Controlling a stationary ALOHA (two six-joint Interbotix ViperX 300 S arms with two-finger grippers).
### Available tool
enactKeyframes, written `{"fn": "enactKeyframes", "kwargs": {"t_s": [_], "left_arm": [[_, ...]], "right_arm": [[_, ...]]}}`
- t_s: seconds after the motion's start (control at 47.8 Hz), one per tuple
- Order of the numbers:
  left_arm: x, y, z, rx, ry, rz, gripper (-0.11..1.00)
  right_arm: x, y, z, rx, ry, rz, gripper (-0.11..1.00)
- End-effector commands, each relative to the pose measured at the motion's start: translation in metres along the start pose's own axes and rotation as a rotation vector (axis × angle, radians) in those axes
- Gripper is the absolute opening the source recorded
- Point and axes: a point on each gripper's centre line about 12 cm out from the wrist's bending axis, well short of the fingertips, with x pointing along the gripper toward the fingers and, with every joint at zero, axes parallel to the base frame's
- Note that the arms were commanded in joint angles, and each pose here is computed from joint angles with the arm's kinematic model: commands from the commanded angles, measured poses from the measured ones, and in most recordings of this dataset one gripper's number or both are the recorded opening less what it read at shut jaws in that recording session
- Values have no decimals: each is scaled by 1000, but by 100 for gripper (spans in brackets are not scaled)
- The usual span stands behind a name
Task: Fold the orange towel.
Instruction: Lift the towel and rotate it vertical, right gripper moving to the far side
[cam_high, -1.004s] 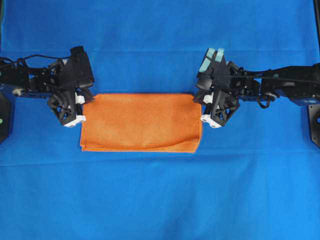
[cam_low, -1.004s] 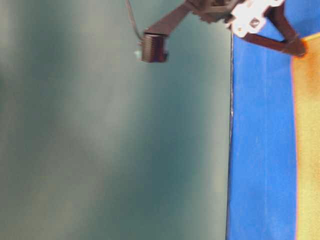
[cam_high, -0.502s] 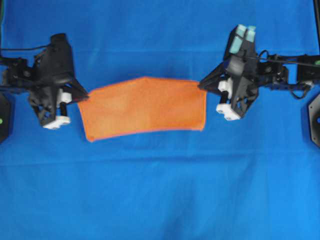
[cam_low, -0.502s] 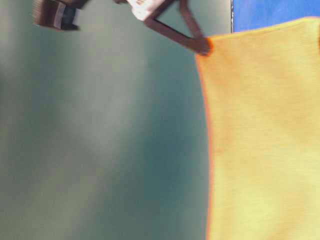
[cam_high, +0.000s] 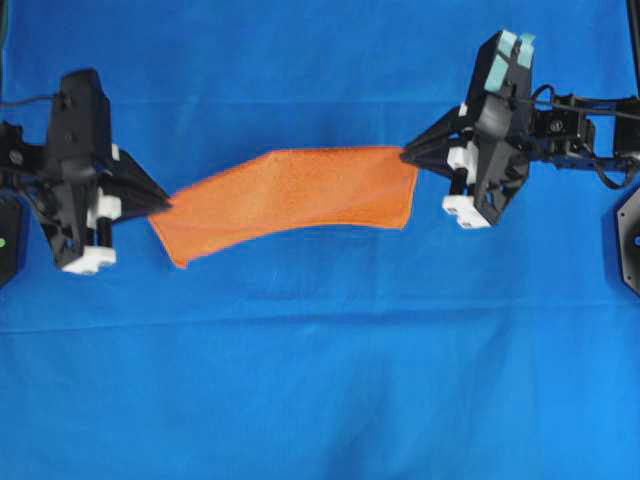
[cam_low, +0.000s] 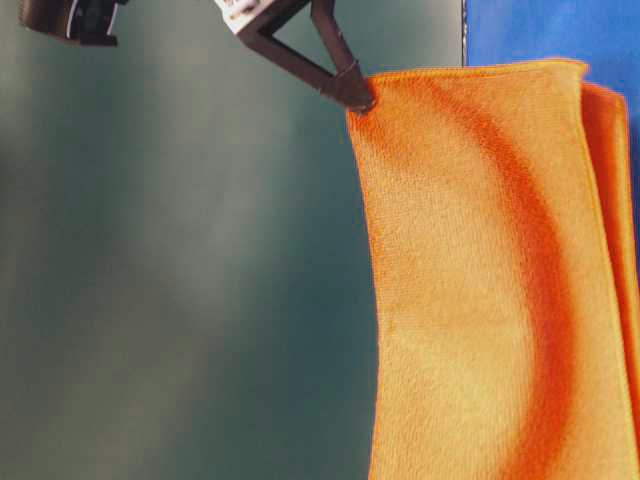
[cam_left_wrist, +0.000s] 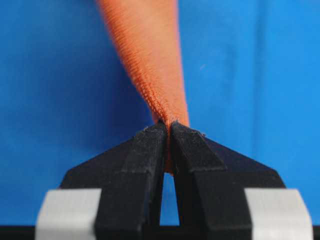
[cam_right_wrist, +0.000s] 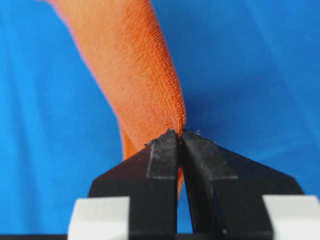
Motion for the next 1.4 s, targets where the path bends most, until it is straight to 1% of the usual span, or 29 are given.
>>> {"fn": "enactKeyframes", "kwargs": {"t_s": [0.0,0.126,0.251,0.314,0.46,0.544,0.565,0.607,0.649,0.774,0.9,1.046,1.172,1.234,1.381], "left_arm": [[2,-13,17,38,-74,-37,1],[16,-32,31,87,-132,-86,1],[34,-45,47,131,-174,-109,1],[43,-51,60,159,-205,-117,1],[70,-68,93,261,-259,-126,1],[85,-77,108,336,-270,-125,1],[90,-79,113,362,-275,-123,1],[97,-83,119,391,-280,-123,1],[104,-86,125,407,-283,-122,1],[120,-90,136,422,-287,-119,1],[132,-95,145,424,-295,-120,1],[138,-97,149,425,-295,-121,1],[142,-99,155,424,-313,-121,1],[145,-100,159,422,-327,-121,1],[166,-105,170,422,-353,-120,1]], "right_arm": [[-1,-10,17,15,-56,-25,3],[4,-33,23,33,-66,-86,3],[10,-56,31,39,-71,-144,3],[14,-69,36,45,-76,-175,3],[19,-94,50,47,-91,-234,3],[22,-106,58,50,-102,-260,3],[23,-109,59,50,-102,-266,3],[25,-114,62,49,-106,-276,3],[27,-117,66,46,-110,-281,3],[33,-127,77,35,-117,-301,3],[37,-132,85,29,-127,-309,3],[35,-133,84,30,-127,-313,3],[29,-137,76,37,-114,-326,3],[20,-139,70,45,-114,-337,3],[-3,-144,52,71,-110,-364,3]]}}
